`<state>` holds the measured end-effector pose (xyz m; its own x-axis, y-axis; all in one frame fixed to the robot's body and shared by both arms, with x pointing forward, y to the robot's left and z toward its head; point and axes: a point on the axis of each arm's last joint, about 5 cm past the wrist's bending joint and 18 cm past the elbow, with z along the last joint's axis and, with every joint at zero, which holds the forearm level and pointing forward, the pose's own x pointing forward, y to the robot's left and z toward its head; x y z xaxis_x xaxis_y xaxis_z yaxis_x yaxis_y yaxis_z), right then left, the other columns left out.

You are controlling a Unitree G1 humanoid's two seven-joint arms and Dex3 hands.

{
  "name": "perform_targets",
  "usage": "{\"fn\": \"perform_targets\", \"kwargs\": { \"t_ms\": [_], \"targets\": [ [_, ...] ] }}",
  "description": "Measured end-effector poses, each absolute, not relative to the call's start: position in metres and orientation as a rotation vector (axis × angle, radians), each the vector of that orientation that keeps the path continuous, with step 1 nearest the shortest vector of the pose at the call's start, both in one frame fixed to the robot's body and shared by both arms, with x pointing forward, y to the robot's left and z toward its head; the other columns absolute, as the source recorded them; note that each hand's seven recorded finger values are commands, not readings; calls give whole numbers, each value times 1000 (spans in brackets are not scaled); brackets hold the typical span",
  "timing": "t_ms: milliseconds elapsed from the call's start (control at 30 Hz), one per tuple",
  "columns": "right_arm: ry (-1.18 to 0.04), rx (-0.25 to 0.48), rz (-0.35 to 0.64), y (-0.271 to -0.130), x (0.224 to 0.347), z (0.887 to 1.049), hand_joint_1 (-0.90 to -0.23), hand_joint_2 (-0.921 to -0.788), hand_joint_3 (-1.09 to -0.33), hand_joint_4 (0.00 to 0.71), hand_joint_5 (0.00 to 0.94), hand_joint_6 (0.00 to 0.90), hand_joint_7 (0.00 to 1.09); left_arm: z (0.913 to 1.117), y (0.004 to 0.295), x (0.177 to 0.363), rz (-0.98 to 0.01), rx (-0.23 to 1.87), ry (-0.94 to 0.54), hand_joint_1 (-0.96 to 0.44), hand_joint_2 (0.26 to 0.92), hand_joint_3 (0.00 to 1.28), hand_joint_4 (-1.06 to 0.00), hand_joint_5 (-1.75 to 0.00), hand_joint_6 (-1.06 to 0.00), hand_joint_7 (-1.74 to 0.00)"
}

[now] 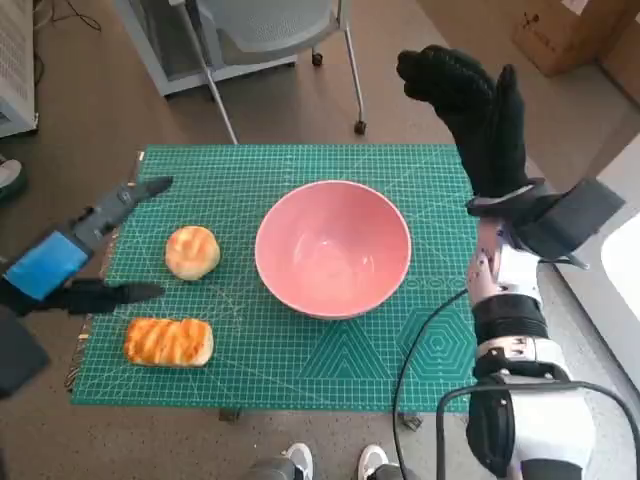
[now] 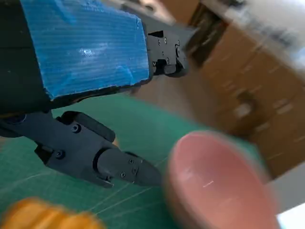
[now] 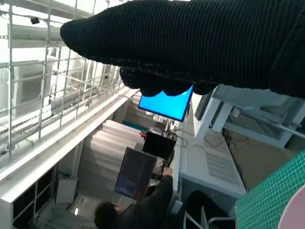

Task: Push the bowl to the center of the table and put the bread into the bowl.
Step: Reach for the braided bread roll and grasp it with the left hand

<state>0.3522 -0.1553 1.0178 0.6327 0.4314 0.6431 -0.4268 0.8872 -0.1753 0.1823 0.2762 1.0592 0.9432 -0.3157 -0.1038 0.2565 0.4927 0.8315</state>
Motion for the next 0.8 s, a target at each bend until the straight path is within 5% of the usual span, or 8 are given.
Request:
{"fn": "perform_targets", "kwargs": {
  "t_ms": [800],
  "targets": [
    [-727,-25,500,-147,352,1017,-665,-921,-639,220,5,377,21,1020,260,163,-463,1198,139,-210,719,0,-184,-6,-324,-41]
  ]
}}
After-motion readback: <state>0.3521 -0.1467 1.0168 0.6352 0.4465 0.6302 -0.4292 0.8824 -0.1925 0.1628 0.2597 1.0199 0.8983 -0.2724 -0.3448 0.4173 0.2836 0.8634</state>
